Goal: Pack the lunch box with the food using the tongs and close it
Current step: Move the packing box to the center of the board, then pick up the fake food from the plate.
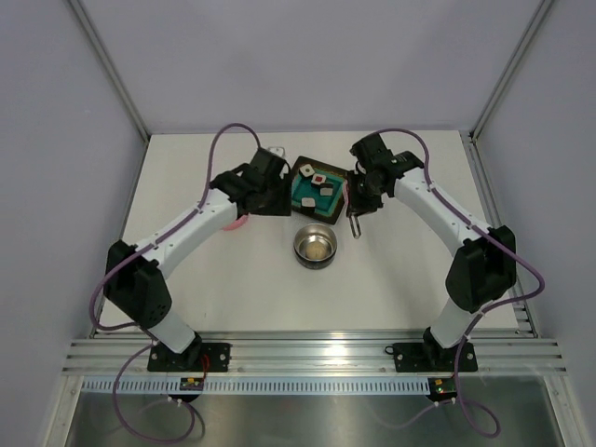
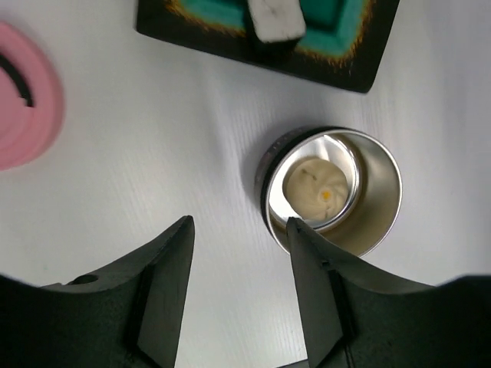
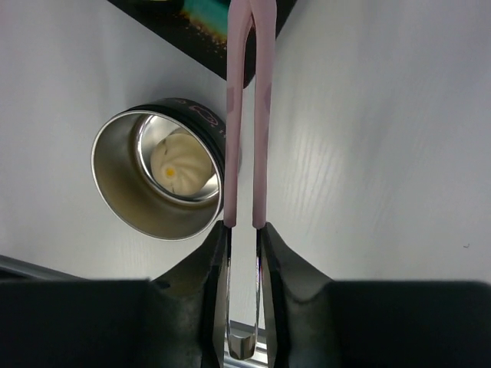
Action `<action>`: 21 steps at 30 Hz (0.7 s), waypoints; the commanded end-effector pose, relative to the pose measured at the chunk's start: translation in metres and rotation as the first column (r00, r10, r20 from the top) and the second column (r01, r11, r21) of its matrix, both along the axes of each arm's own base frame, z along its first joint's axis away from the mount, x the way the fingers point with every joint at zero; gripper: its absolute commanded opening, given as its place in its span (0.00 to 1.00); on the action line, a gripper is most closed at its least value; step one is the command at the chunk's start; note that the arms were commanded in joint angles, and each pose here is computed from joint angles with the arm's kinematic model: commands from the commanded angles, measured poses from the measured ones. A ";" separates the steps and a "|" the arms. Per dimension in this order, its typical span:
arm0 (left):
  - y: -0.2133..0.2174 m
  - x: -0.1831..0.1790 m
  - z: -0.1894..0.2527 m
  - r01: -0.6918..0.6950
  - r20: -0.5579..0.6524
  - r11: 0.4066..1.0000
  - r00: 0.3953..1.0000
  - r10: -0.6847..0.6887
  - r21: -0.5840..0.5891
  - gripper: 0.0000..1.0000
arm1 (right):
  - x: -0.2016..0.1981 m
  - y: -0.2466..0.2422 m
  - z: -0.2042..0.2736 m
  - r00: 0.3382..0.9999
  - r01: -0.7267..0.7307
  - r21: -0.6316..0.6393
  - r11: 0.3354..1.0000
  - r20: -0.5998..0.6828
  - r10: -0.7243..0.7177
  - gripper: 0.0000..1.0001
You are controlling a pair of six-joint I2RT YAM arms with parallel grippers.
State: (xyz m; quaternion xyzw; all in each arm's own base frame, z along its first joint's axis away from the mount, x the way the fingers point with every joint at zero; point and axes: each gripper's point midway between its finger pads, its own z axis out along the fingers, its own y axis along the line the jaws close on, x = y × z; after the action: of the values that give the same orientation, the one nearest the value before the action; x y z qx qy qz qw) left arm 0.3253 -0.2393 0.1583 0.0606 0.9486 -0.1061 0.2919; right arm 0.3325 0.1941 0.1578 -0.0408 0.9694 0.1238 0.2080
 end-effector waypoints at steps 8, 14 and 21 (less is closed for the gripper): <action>0.062 0.015 0.052 -0.130 0.084 0.981 0.986 0.143 -0.143 0.61 | 0.012 0.027 -0.001 0.993 -0.105 0.077 0.991 -0.052 0.109 0.34; 0.070 0.010 0.047 -0.141 0.073 0.979 0.986 0.153 -0.150 0.60 | 0.024 0.035 -0.003 0.993 -0.092 0.078 0.993 -0.071 0.097 0.42; 0.071 0.007 0.042 -0.140 0.069 0.978 0.986 0.152 -0.154 0.60 | 0.043 0.039 -0.013 0.993 -0.074 0.049 0.996 -0.084 0.078 0.48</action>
State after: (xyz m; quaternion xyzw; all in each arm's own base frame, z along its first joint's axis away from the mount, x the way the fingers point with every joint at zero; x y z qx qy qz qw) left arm 0.3306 -0.1647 0.1802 -0.0284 0.9415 -0.1267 0.3111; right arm 0.3644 0.2284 0.1358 -0.0679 0.9743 0.1506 0.1530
